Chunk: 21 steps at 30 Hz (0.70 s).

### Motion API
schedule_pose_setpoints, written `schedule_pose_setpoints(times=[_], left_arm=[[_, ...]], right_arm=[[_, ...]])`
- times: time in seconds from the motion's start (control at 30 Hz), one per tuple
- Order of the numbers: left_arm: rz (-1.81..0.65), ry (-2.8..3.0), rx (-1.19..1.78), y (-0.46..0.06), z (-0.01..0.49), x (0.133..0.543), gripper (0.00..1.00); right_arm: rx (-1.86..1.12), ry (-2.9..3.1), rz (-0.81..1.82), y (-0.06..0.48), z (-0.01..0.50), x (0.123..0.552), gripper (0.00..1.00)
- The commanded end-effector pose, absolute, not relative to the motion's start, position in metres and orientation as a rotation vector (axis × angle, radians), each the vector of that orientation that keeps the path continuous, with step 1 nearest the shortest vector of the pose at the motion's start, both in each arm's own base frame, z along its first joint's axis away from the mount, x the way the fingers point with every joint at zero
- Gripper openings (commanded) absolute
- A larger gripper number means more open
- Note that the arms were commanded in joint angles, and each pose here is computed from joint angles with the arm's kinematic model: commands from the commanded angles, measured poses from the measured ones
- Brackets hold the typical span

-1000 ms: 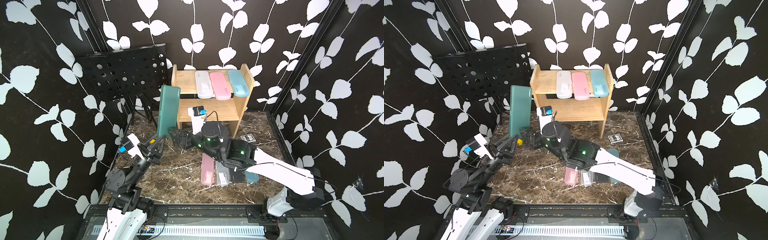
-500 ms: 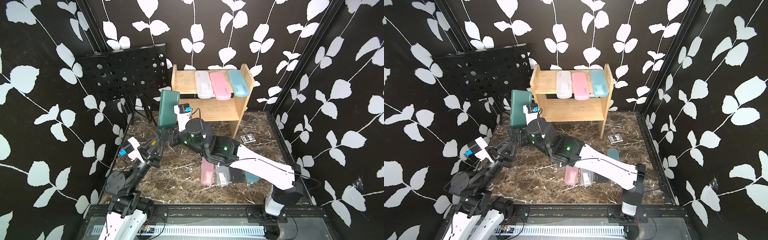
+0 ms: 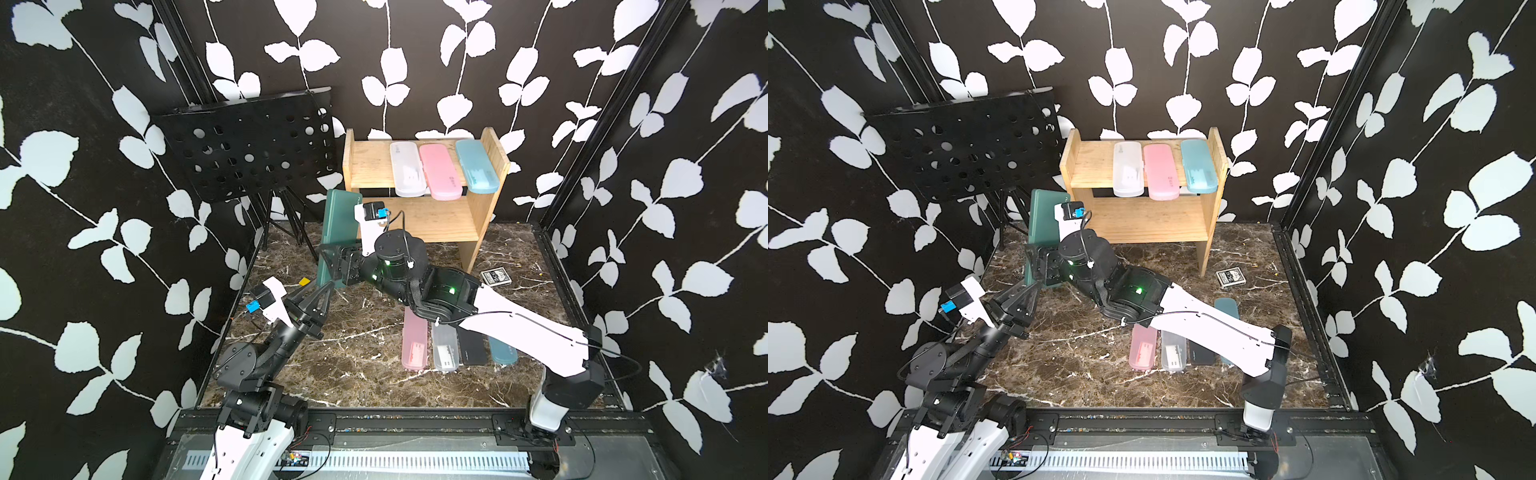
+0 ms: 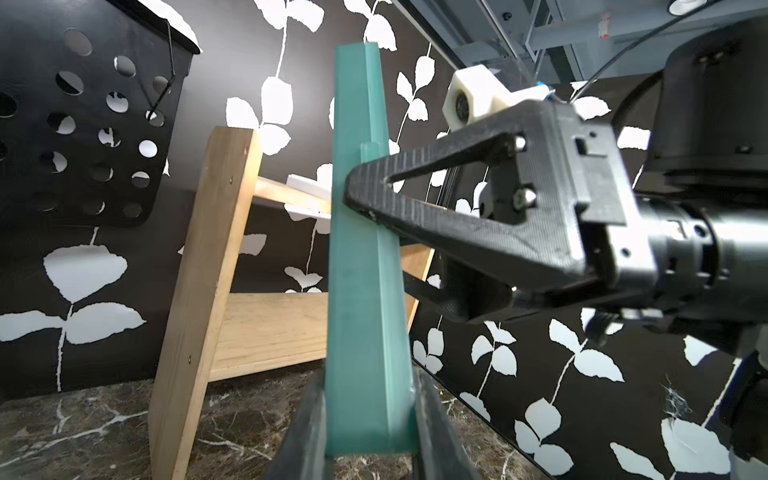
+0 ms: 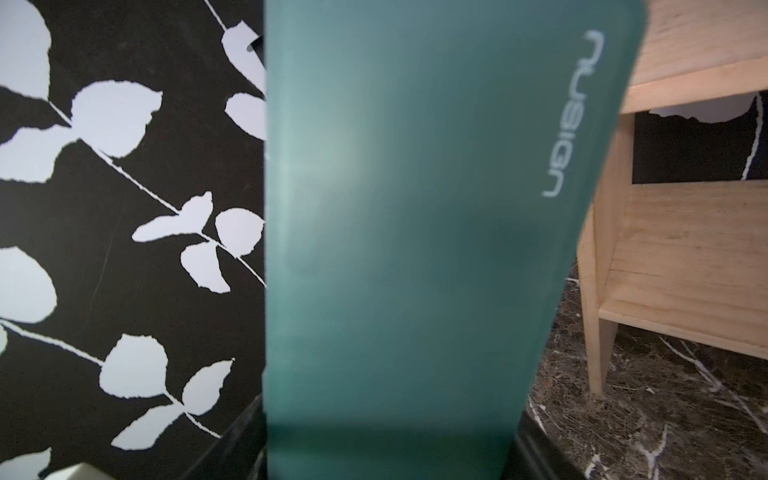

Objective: Remove the pencil cases from the shelf
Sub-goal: Pick up the pencil case from the shelf, then place the pencil case at the center of the board.

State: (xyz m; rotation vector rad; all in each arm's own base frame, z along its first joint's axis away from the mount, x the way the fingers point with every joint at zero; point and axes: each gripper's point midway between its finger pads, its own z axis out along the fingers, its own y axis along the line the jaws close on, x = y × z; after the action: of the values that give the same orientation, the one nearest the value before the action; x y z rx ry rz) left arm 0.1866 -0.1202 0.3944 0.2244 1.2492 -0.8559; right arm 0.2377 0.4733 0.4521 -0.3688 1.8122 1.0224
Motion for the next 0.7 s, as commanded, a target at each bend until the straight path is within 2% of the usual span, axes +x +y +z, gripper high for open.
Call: schedule_pose_setpoints(times=[0.0,0.03,0.07,0.1,0.13,0.17,0.43,0.53,0.67], left_arm=[[-0.832,1.198,0.212,-0.114,0.412,0.182,0.06],[-0.827,1.205,0.201,-0.113,0.411,0.183,0.45],[-0.823,1.211,0.187,-0.111,0.411,0.185,0.67],[-0.817,1.218,0.178,-0.110,0.410,0.186,0.78],[-0.809,1.230,0.165,-0.108,0.409,0.188,0.94],[-0.802,1.243,0.152,-0.107,0.408,0.190,0.99],[-0.694,1.368,-0.001,-0.086,0.383,0.211,0.99],[-0.670,1.423,-0.010,-0.086,0.377,0.219,0.99],[-0.678,1.474,-0.025,-0.090,0.373,0.229,0.99]], right_arm=[[-0.327,1.769,1.014,0.442,0.477,0.242,0.55],[-0.325,1.780,0.997,0.435,0.474,0.243,0.54],[-0.322,1.798,0.973,0.426,0.469,0.244,0.54],[-0.320,1.815,0.951,0.419,0.464,0.245,0.54],[-0.318,1.842,0.921,0.410,0.455,0.247,0.54],[-0.304,1.866,0.891,0.394,0.450,0.248,0.55],[-0.224,2.186,0.629,0.310,0.328,0.253,0.54],[-0.221,2.296,0.607,0.309,0.280,0.246,0.55],[-0.207,2.415,0.658,0.334,0.223,0.237,0.56]])
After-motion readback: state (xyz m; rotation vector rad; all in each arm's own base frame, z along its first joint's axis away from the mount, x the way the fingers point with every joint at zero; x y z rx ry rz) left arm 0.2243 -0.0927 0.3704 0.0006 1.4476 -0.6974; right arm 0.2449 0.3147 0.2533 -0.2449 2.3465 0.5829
